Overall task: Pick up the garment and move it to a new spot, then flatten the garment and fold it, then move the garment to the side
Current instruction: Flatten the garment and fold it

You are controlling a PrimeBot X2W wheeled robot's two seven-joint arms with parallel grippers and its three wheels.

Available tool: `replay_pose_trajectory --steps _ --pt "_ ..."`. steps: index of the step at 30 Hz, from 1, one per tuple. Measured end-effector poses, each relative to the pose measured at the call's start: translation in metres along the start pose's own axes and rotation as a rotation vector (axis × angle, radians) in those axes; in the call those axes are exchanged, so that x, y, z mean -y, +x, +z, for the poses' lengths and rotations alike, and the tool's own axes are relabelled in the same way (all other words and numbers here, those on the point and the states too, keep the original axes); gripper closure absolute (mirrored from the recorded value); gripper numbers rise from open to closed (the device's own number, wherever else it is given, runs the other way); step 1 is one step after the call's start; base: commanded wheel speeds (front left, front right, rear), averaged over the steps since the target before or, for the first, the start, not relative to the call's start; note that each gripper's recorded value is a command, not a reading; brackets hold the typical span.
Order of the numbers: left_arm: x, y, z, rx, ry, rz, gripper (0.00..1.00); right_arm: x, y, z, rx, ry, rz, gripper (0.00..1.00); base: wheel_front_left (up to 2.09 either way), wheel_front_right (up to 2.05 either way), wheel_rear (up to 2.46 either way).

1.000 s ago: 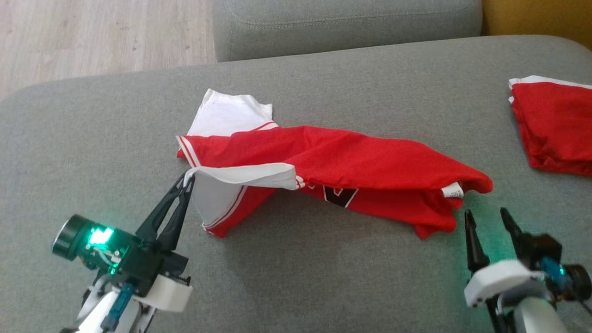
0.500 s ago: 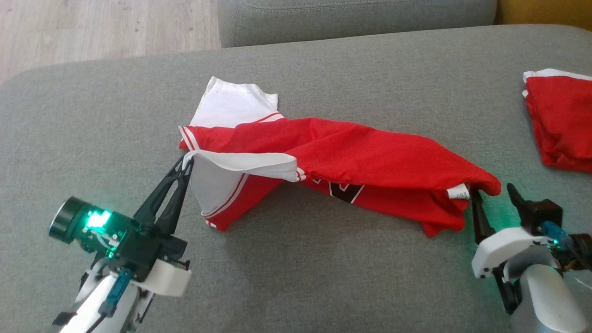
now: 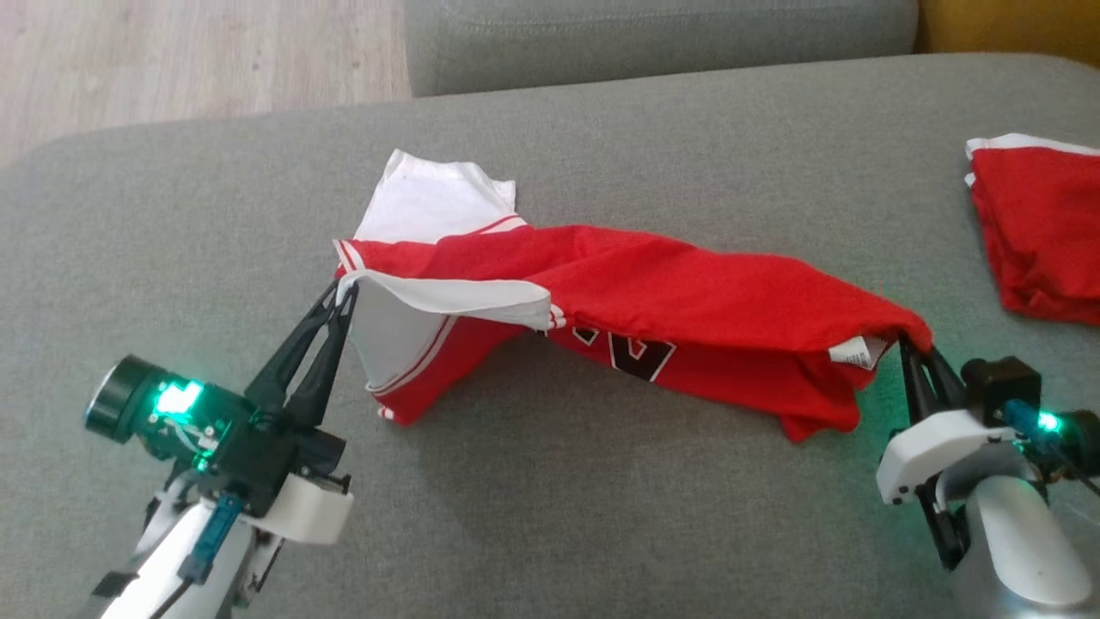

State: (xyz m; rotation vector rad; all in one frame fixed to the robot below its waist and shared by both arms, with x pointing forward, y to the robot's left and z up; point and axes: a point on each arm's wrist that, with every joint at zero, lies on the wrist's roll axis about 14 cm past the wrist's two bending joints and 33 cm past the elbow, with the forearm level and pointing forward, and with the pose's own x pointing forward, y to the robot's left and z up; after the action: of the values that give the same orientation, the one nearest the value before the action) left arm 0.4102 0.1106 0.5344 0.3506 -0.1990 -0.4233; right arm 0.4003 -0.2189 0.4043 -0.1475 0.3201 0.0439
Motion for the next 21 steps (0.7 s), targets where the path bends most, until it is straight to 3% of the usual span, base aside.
replay_pose_trajectory --steps 7,17,21 --pt "-0.017 0.001 0.048 0.133 0.067 0.025 1.00 0.011 -0.006 0.059 0.180 -0.020 -0.018 1.00 0.00 0.00 0.00" --pt "-0.059 0.003 0.209 0.557 0.257 0.054 1.00 0.055 -0.051 0.193 0.502 -0.121 -0.087 1.00 0.00 0.00 0.00" --pt "-0.068 0.004 0.250 0.644 0.310 0.039 1.00 0.059 -0.067 0.238 0.566 -0.161 -0.090 1.00 0.00 0.00 0.00"
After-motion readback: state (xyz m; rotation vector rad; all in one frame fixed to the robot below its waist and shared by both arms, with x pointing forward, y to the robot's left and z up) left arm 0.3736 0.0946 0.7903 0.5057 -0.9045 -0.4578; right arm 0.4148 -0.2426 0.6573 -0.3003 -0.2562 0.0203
